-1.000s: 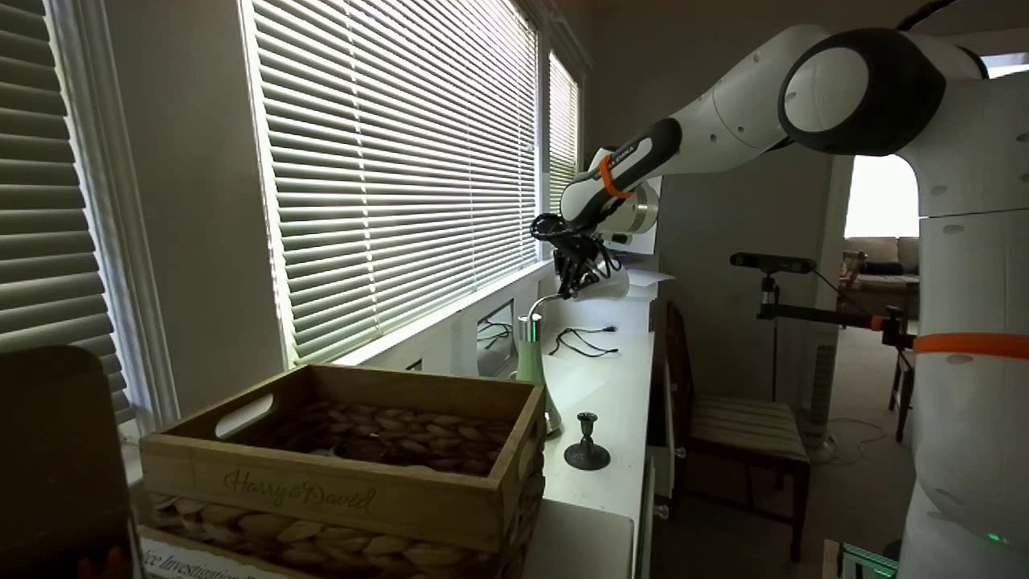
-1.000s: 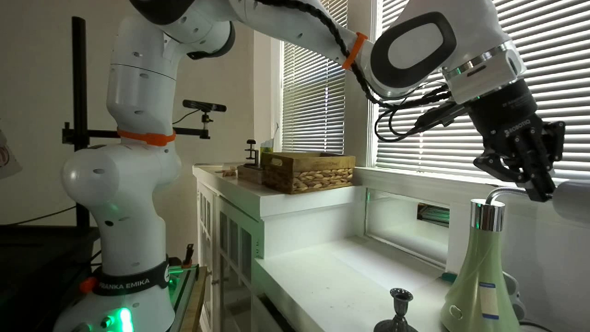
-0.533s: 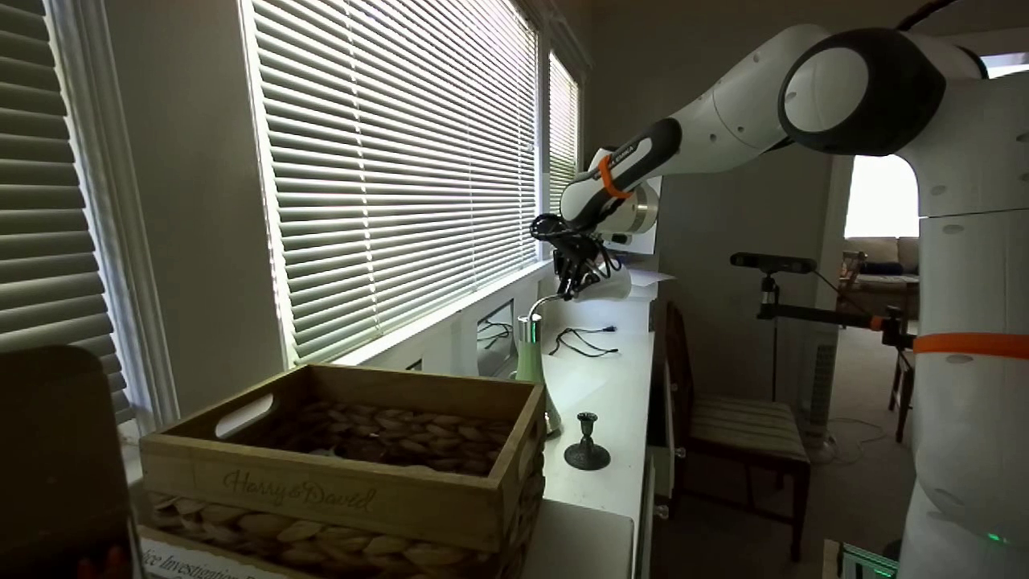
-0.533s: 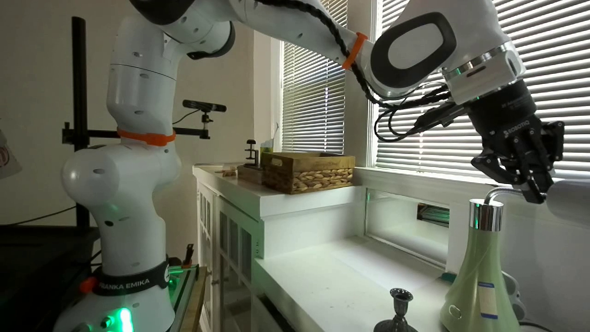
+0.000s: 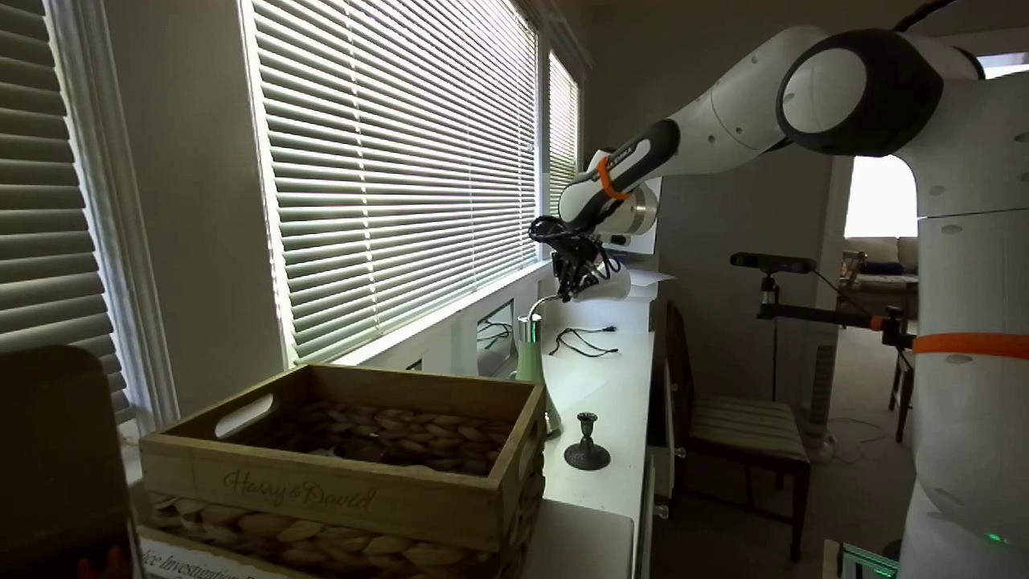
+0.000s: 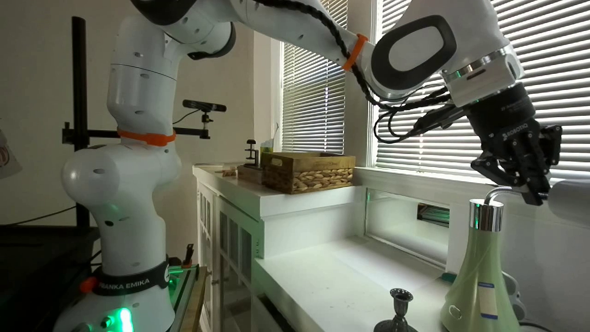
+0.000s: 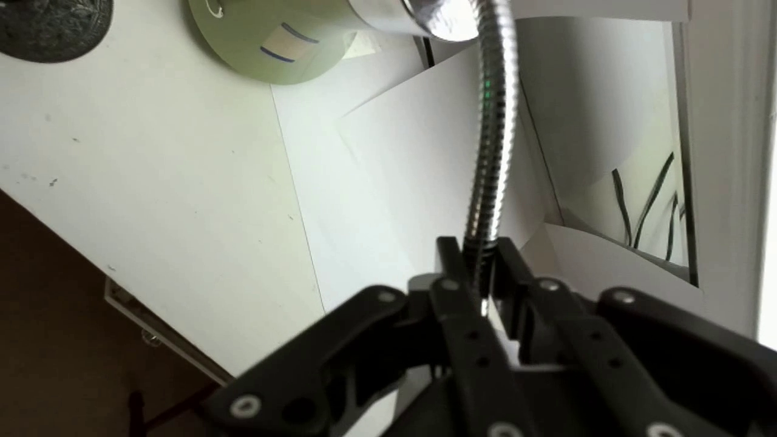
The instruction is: Straighten the lamp
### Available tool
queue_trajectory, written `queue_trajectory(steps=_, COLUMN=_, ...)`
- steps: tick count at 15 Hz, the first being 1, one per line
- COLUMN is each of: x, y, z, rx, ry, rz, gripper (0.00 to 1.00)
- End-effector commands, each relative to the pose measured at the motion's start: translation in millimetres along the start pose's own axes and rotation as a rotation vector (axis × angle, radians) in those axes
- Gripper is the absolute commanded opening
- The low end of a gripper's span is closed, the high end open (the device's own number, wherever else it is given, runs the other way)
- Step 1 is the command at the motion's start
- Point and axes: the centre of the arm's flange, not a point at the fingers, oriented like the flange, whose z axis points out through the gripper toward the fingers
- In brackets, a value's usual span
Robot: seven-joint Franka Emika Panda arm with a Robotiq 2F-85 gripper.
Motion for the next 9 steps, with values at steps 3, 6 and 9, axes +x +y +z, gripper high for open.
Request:
queue_trajectory(steps=3, x=2.7, y=0.6, z=9.3, rx=-0.015, ry=-0.003, rz=-0.014, gripper=0.04)
queue_trajectory(steps=6, x=-5.1, y=3.1, z=4.9, rx=0.004, ry=0.062, rz=-0.097, gripper=0.04)
queue_trajectory(steps=9, x=-21.5, y=4.8, z=-0.8, rx=-0.005, ry=0.154, rz=-0.226, gripper=0.04)
